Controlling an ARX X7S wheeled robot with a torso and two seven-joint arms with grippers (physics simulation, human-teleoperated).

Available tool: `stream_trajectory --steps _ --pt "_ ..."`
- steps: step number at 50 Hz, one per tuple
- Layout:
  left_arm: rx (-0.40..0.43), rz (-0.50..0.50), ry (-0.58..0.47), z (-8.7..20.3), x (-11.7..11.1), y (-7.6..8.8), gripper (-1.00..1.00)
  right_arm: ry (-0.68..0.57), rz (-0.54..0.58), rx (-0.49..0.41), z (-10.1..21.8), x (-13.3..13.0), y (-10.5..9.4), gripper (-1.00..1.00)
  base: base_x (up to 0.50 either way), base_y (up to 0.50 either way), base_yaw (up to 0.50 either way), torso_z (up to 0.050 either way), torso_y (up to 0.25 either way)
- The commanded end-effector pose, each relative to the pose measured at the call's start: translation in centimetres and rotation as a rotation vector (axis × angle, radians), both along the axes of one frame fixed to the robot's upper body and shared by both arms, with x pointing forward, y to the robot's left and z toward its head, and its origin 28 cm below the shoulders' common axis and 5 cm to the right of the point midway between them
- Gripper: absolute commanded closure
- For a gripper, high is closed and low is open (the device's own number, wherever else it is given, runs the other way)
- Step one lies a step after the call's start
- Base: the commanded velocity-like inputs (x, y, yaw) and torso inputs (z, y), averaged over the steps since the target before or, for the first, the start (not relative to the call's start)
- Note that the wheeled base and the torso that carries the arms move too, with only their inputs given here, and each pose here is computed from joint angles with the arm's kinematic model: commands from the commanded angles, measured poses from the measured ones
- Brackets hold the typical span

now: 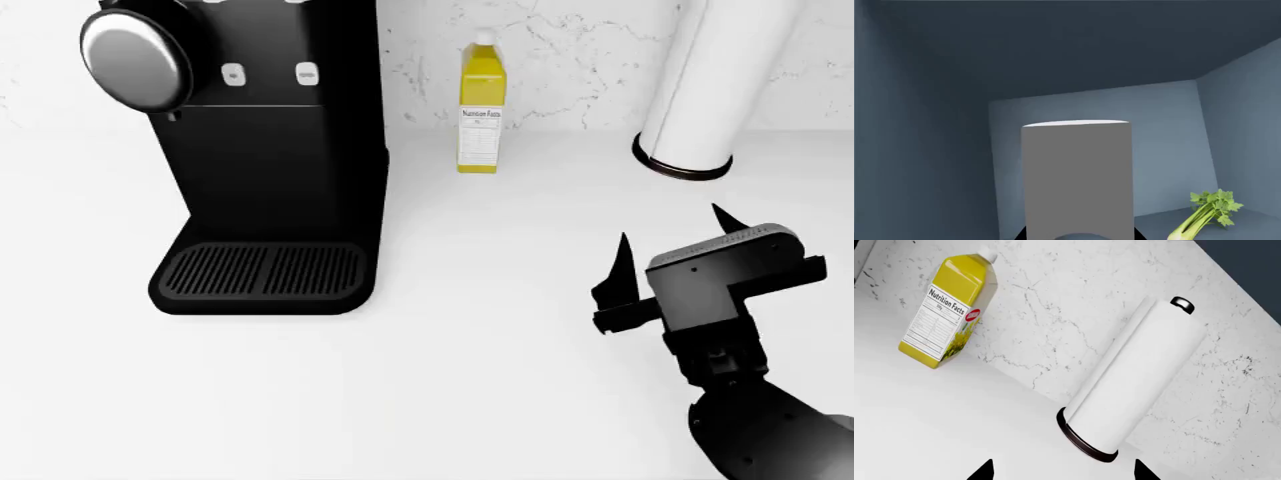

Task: A wet mug is on the counter and needs to be dried. Pick it up and place it upside down in the open cabinet.

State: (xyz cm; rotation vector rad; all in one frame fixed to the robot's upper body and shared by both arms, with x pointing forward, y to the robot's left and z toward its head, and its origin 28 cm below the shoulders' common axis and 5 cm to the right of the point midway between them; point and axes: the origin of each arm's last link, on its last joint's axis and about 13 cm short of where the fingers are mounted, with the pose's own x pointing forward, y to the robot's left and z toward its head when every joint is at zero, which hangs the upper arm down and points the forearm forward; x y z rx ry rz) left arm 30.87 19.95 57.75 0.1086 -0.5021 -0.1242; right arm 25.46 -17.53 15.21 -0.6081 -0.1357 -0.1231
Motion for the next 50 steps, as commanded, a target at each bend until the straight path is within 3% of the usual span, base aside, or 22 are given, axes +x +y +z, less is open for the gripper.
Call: stream_trajectory --steps 1,27,40,48,49,50 --pt "0.012 -0.021 -0.009 0.2 -0.3 -0.9 1.0 0.011 0.002 0.007 -0.5 0.0 0.1 -1.0 0.0 0.0 0.0 0.0 -0.102" --pt "0.003 -0.011 -0.031 0.5 -0.6 -1.1 1.0 0.022 0.002 0.017 -1.2 0.1 0.1 -1.0 0.0 0.0 0.0 0.0 -0.146" --pt "-0.038 -0.05 -0.054 0.6 -0.6 -1.5 1.0 0.025 -0.001 0.022 -1.4 0.2 0.0 -1.0 0.0 0.0 0.0 0.0 -0.008" --pt "-0.044 -0.068 -0.021 -0.7 -0.4 -1.8 1.0 0.028 0.002 0.025 -1.4 0.2 0.2 -1.0 0.0 0.0 0.0 0.0 -0.003" --pt "-0.043 -0.069 -0.018 -0.8 -0.3 -1.8 -1.0 0.029 0.002 0.027 -1.5 0.3 0.2 -1.0 0.0 0.0 0.0 0.0 -0.011" --pt "-0.043 -0.069 -0.012 -0.9 -0.3 -1.8 -1.0 0.029 0.002 0.028 -1.6 0.3 0.2 -1.0 0.0 0.0 0.0 0.0 0.0"
